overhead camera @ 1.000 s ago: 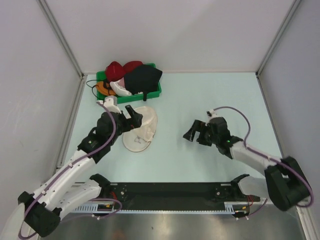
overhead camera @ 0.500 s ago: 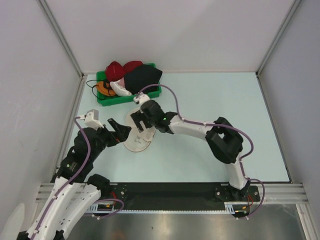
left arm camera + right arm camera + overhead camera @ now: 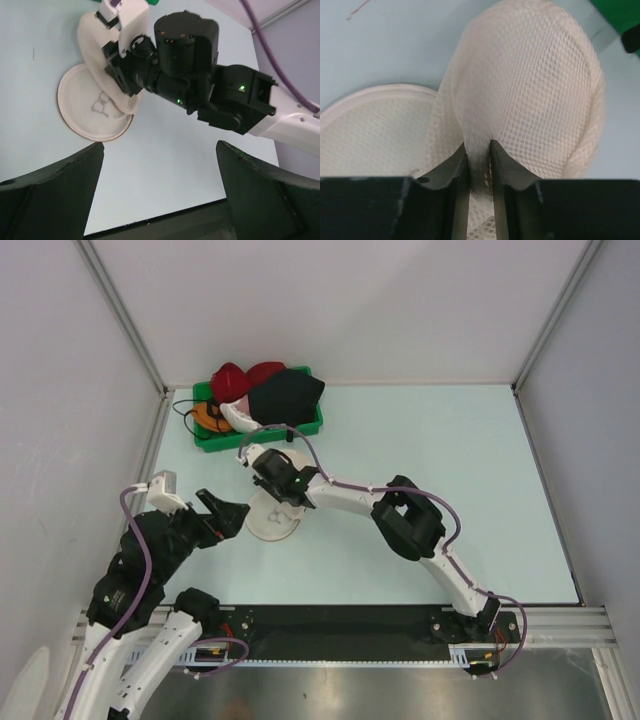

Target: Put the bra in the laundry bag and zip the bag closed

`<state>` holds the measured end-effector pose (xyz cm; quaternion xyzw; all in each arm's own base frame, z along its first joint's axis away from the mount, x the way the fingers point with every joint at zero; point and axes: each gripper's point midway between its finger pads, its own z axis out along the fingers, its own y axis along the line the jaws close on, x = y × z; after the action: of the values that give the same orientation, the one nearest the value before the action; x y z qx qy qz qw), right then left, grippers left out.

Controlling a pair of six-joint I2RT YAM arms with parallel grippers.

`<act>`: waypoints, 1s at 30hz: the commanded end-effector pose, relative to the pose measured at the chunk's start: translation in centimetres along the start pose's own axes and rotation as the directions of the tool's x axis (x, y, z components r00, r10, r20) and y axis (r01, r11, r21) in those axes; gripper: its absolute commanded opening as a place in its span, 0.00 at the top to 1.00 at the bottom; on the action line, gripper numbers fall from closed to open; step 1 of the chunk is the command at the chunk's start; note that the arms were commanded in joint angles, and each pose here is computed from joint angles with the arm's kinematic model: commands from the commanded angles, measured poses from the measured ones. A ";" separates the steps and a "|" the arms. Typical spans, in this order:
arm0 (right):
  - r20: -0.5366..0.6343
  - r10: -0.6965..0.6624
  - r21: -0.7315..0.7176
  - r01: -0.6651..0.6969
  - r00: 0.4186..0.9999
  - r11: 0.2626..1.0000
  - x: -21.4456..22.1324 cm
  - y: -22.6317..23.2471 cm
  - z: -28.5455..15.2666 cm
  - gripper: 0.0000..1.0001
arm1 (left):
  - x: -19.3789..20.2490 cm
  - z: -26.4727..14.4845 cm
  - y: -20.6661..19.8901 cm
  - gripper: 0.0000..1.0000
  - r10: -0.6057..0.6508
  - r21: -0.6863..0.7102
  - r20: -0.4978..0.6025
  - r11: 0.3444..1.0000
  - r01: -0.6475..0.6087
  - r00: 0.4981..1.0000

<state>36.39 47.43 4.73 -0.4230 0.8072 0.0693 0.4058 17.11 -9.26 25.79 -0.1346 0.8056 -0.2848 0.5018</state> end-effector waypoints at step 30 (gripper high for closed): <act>0.254 0.900 -0.045 -0.925 0.355 0.378 19.7 -8.4 -25.9 0.54 | 10.6 12.9 -7.3 0.01 0.042 0.275 -0.513 0.954 0.118 0.857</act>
<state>22.65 21.59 12.92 0.0922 0.8164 0.3585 0.4432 21.40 -21.36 14.79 -0.0476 0.8763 -0.4049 0.2567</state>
